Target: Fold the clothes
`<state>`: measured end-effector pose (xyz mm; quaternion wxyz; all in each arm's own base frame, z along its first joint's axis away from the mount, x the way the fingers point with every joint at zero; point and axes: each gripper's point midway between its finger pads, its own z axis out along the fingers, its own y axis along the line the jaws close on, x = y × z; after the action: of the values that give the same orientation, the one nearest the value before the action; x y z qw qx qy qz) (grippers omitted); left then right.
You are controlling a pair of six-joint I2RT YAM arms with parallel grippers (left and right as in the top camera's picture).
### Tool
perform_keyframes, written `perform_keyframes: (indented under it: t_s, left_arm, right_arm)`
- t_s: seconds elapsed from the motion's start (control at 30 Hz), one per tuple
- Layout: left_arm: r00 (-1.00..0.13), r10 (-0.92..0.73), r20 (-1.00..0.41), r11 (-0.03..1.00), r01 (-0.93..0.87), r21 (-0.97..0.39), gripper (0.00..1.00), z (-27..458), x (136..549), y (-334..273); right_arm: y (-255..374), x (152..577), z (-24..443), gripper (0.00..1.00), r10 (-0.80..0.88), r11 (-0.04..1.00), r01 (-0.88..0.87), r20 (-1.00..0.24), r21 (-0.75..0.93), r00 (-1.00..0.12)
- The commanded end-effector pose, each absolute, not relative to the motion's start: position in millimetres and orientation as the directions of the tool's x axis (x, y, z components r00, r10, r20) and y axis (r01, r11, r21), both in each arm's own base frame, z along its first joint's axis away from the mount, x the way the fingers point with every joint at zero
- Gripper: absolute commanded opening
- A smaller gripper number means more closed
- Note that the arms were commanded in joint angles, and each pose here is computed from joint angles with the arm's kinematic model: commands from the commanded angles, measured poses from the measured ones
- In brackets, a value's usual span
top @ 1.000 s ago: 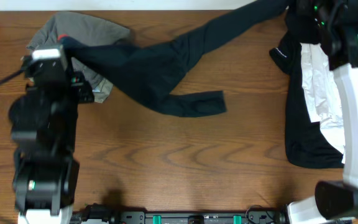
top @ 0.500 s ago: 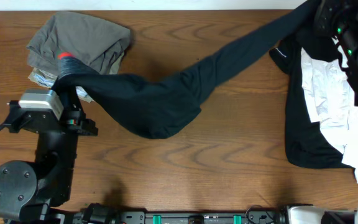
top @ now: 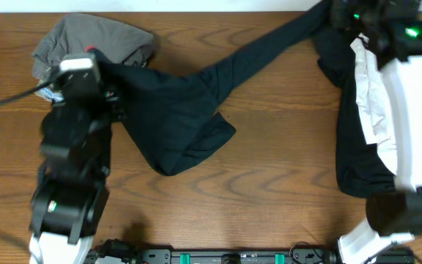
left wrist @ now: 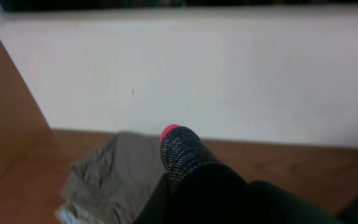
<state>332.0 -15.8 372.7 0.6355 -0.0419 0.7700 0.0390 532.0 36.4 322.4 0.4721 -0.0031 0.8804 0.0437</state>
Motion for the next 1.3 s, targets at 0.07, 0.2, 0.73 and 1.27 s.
perform_keyframes:
  t_s: [0.07, 0.2, 0.73, 1.27]
  left_arm:
    - [-0.273, -0.003, -0.962, 0.988, -0.152, 0.04, 0.06, 344, 364, -17]
    - [-0.337, 0.012, -0.942, 0.987, -0.148, 0.065, 0.06, 318, 384, -21]
    - [-0.385, 0.019, -0.923, 0.983, -0.162, 0.088, 0.06, 293, 404, -18]
    - [-0.413, 0.018, -0.91, 0.98, -0.172, 0.097, 0.06, 281, 410, -13]
  right_arm:
    - [38, 597, 263, 0.01, 0.056, 0.993, -0.055, -0.845, 0.1, -0.531]
    - [36, 642, 238, 0.02, 0.061, 0.996, -0.036, -0.898, 0.085, -0.436]
    - [86, 584, 190, 0.99, 0.051, 0.972, -0.127, -0.706, 0.197, -0.707]
    - [211, 413, 99, 0.65, -0.363, 0.851, -0.43, -0.254, 0.301, -0.896]
